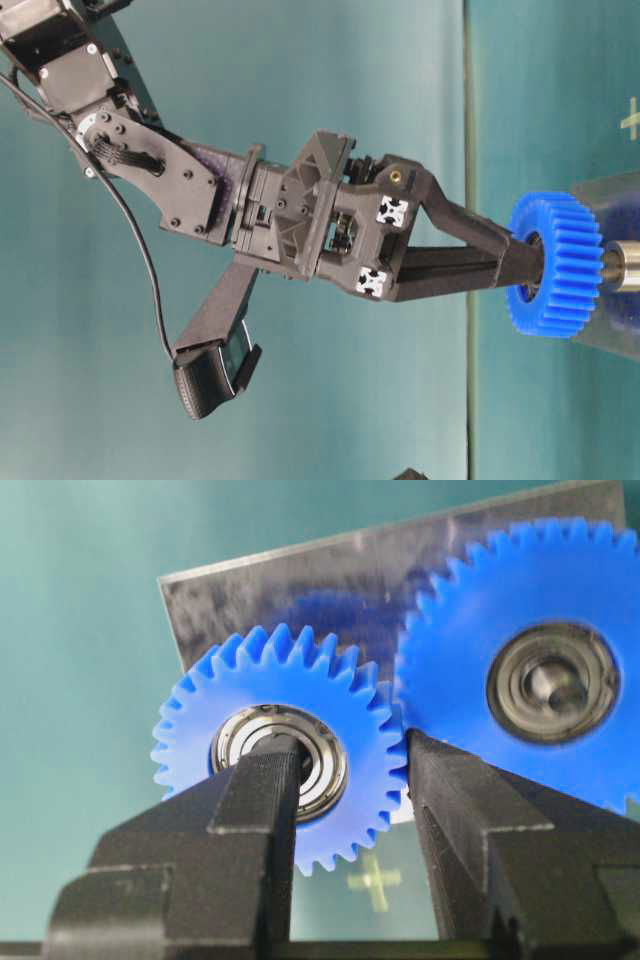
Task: Fit the small gear onto the shaft.
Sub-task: 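Position the small blue gear above the empty shaft with the right gripper, then lower the small gear onto the shaft, meshing it with the large gear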
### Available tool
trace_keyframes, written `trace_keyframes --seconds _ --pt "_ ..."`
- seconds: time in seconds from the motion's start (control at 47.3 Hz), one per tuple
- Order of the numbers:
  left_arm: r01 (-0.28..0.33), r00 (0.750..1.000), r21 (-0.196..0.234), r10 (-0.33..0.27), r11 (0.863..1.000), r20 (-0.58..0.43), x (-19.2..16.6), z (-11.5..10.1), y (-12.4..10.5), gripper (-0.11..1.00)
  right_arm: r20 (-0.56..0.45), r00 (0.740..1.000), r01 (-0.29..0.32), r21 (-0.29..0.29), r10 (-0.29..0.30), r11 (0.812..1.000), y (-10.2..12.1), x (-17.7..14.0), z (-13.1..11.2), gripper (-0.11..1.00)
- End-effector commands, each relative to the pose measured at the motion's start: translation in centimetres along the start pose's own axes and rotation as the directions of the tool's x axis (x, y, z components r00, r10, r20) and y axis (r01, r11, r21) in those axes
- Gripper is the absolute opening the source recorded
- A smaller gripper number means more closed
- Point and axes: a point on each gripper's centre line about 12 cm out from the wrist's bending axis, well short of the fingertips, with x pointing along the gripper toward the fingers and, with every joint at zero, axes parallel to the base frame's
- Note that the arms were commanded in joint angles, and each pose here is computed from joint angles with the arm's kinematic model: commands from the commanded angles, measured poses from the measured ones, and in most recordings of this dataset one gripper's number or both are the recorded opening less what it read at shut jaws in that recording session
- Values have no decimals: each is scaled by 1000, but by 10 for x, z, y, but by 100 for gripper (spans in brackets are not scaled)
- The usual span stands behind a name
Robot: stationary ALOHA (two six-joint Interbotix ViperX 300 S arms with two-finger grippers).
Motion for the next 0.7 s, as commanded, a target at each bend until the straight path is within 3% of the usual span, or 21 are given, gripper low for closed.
trace_keyframes --seconds 0.0,0.296,0.676 --pt "-1 999 1 1 1000 38 -1 11 0 0 51 999 -1 -7 2 1000 4 -13 10 35" --pt "-1 999 1 1 1000 37 -1 10 0 0 44 999 13 -12 -12 1000 1 -10 10 35" --pt "-1 999 1 1 1000 48 -2 13 0 0 36 999 14 44 -16 999 -2 -6 9 35"
